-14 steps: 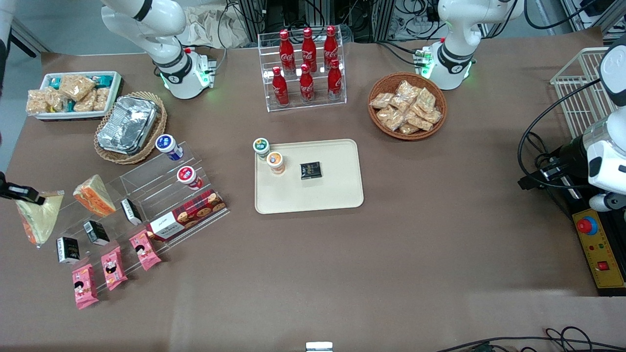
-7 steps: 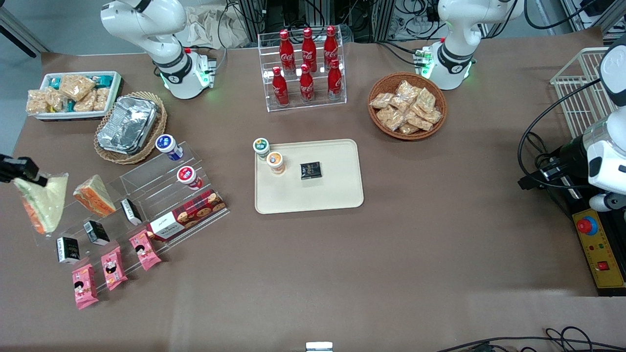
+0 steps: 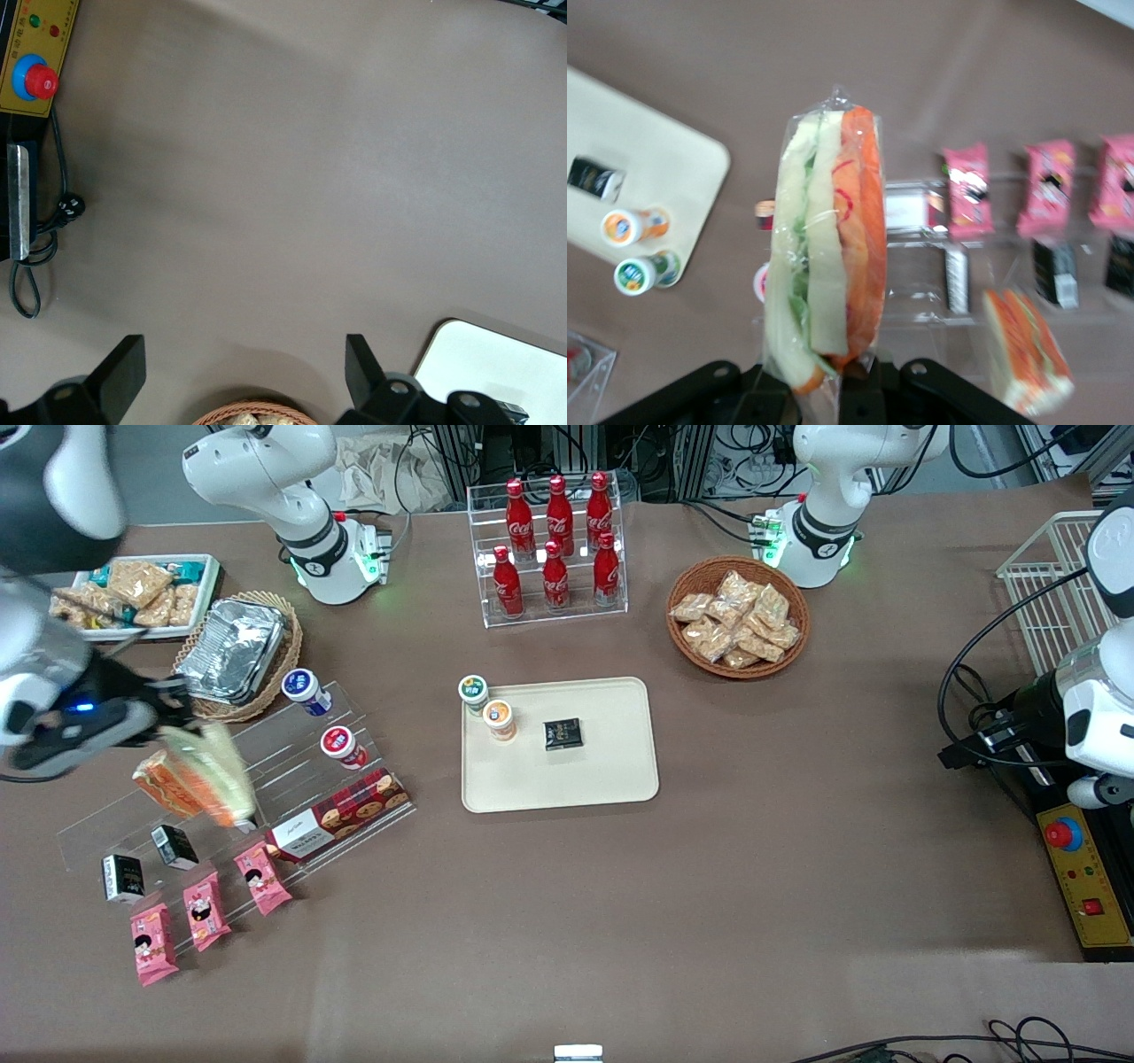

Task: Place sandwich on tray
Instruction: 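Carry the sandwich with the right gripper over to the cream tray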

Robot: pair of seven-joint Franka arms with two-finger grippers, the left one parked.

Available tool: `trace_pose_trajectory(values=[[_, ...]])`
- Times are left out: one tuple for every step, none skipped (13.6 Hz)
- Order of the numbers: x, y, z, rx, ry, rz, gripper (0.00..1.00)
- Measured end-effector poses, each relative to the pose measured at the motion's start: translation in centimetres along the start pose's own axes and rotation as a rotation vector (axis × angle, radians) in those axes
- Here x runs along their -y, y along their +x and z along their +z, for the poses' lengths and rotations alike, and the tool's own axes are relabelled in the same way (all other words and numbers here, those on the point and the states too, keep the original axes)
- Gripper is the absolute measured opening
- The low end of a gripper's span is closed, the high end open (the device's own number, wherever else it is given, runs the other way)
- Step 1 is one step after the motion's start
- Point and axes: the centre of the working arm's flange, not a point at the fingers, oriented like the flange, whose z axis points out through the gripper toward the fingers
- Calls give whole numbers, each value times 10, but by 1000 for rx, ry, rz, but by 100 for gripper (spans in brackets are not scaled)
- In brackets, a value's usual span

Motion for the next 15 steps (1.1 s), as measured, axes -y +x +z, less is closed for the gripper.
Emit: trace_pose_trajectory(values=[[35,17,6,11,-8,-75,15],[72,33,14,17,-26,-153,15],[109,48,23,20,-45,-229,15],[148,62,36,22,-62,-303,15],[184,73,51,25,-76,-366,15],[216,83,72,31,-88,-422,15],[246,92,94,36,-101,-472,15],[272,100,119,39,-117,-517,15],[293,107,144,40,-134,-556,15],[310,113,171,40,-153,-595,15],[322,118,196,42,-170,-635,15],[330,121,219,48,-184,-684,15],[337,124,239,55,-196,-737,15],[344,125,255,59,-204,-788,15],[351,125,269,64,-207,-835,15]])
